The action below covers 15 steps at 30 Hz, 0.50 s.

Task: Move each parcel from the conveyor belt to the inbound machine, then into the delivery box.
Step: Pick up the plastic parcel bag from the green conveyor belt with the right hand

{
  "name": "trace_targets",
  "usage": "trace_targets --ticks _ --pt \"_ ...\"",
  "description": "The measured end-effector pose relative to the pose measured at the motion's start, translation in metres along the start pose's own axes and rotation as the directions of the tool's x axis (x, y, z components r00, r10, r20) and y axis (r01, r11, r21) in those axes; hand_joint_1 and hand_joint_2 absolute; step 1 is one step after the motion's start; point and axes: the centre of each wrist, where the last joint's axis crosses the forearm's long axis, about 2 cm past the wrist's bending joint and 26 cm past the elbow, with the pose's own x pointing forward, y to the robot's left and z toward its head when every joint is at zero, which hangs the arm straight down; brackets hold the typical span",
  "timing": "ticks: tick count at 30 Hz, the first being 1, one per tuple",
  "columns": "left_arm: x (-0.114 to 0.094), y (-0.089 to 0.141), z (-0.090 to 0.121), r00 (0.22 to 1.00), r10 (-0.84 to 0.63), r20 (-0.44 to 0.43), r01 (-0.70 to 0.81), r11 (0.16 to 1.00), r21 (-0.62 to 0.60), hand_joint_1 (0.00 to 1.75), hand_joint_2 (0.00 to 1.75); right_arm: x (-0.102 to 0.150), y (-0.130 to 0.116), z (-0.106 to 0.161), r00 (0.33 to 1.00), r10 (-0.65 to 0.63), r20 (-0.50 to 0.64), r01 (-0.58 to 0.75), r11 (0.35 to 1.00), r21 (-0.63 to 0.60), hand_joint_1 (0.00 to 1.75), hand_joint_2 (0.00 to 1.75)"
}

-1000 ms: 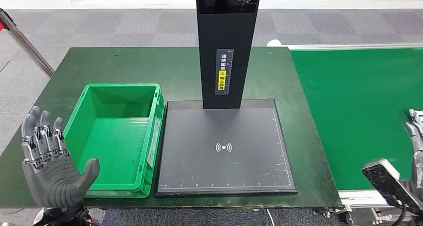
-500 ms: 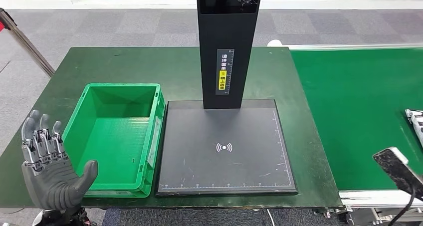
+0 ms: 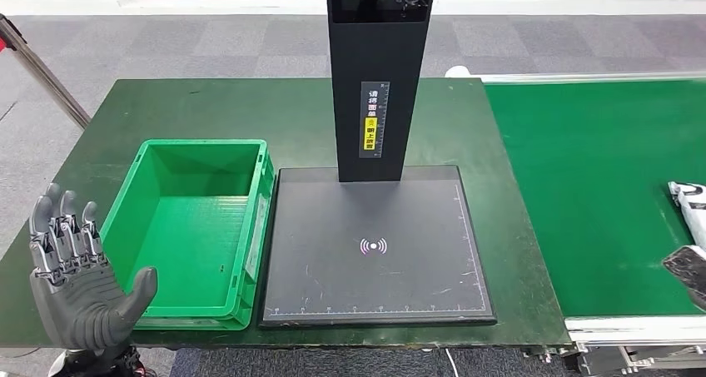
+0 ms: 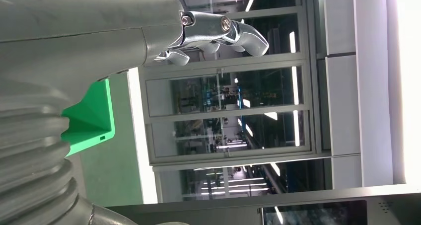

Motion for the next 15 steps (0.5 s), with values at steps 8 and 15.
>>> trace_targets --ticks 8,15 --pt "-0.005 0.002 -0.002 1.0 0.003 -0.005 -0.003 1.0 0.002 0.0 1.75 -0.027 0.002 0.002 0.988 0.116 -0.105 -0.108 0.991 0.079 0.0 1.75" --pt "-0.011 0.001 -0.008 1.0 0.013 -0.004 -0.013 1.0 -0.011 0.0 1.75 -0.062 -0.002 0.002 0.959 0.182 -0.216 -0.151 0.977 0.153 0.0 1.75"
